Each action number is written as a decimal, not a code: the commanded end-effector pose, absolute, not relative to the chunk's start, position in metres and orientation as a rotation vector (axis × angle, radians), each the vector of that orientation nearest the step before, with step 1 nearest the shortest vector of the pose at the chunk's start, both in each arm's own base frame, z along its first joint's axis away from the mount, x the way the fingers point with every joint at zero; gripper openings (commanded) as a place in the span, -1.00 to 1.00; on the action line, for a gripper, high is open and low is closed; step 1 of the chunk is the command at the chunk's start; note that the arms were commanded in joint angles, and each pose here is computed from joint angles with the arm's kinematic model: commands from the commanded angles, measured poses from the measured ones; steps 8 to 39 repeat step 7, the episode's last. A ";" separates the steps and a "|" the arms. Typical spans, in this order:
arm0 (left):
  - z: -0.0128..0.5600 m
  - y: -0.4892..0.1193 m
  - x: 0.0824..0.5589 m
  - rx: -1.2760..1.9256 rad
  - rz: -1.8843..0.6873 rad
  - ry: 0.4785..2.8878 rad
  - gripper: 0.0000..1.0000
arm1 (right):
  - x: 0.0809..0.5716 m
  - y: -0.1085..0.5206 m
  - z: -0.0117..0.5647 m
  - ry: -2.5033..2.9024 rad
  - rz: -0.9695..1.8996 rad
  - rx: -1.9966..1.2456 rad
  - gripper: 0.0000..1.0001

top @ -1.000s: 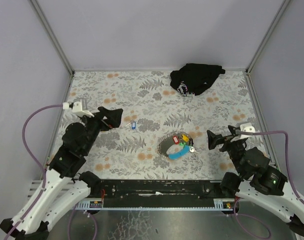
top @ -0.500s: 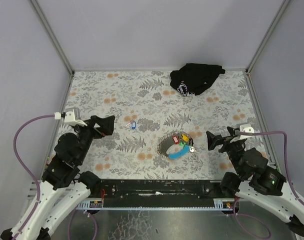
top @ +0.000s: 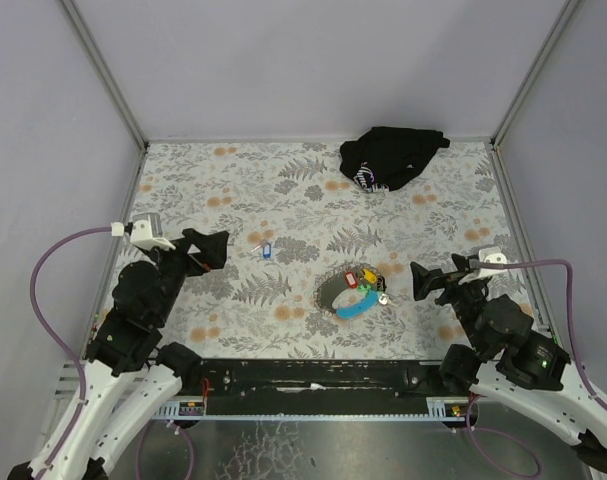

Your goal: Put the keys on the keyring

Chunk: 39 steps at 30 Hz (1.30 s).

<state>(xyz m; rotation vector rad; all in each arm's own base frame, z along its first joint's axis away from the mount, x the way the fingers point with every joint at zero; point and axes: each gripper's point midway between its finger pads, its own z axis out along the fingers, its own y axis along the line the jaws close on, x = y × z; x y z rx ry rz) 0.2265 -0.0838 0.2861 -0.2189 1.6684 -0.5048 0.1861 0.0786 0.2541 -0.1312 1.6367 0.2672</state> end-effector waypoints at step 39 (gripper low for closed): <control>0.284 -0.078 0.226 -0.241 -0.503 1.667 1.00 | 0.188 0.080 0.269 1.621 0.285 -0.091 0.98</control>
